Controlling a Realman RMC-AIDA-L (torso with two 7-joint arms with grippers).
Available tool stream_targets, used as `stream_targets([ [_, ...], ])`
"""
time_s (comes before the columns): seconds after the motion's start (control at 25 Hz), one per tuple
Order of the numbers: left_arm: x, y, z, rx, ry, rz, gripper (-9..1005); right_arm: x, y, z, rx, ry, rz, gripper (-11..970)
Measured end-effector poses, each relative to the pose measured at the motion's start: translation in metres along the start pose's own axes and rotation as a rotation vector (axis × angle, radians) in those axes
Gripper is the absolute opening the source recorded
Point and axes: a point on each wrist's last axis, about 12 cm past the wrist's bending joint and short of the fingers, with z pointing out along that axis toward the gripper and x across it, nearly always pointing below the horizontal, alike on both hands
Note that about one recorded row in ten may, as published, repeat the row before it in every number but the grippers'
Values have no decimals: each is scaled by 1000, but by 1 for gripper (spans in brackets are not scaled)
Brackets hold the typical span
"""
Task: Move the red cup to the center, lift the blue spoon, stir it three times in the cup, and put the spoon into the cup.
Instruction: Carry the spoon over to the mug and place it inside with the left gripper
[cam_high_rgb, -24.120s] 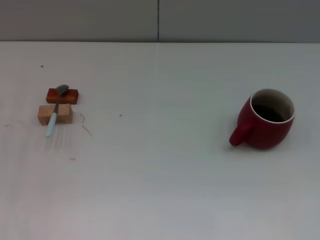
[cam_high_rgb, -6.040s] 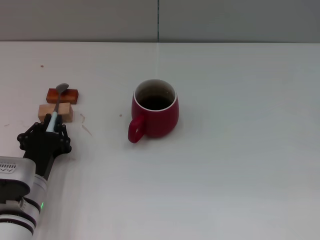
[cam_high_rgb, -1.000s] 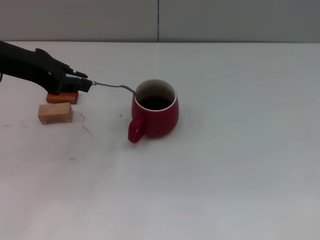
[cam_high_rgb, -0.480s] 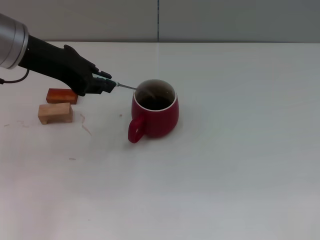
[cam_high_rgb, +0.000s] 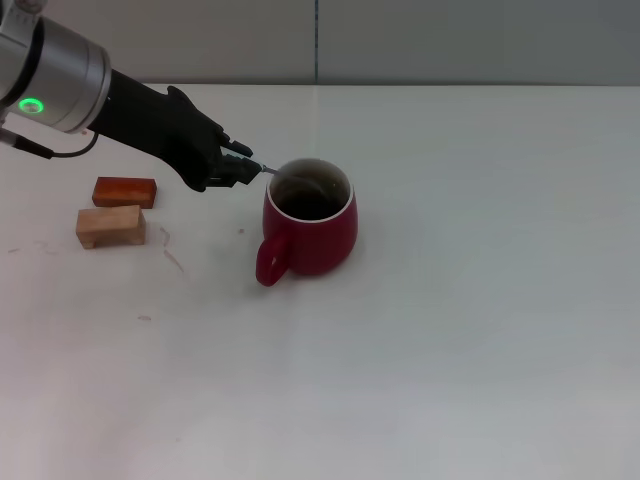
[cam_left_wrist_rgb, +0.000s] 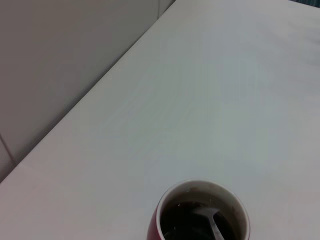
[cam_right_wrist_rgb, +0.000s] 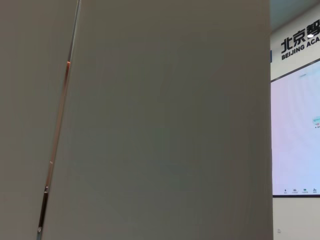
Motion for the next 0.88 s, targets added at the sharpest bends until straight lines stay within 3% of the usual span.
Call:
stream_targets([
  [0.88,-6,-5,31,-73,125,108,172,1,-3,-9,9,2,9,614],
])
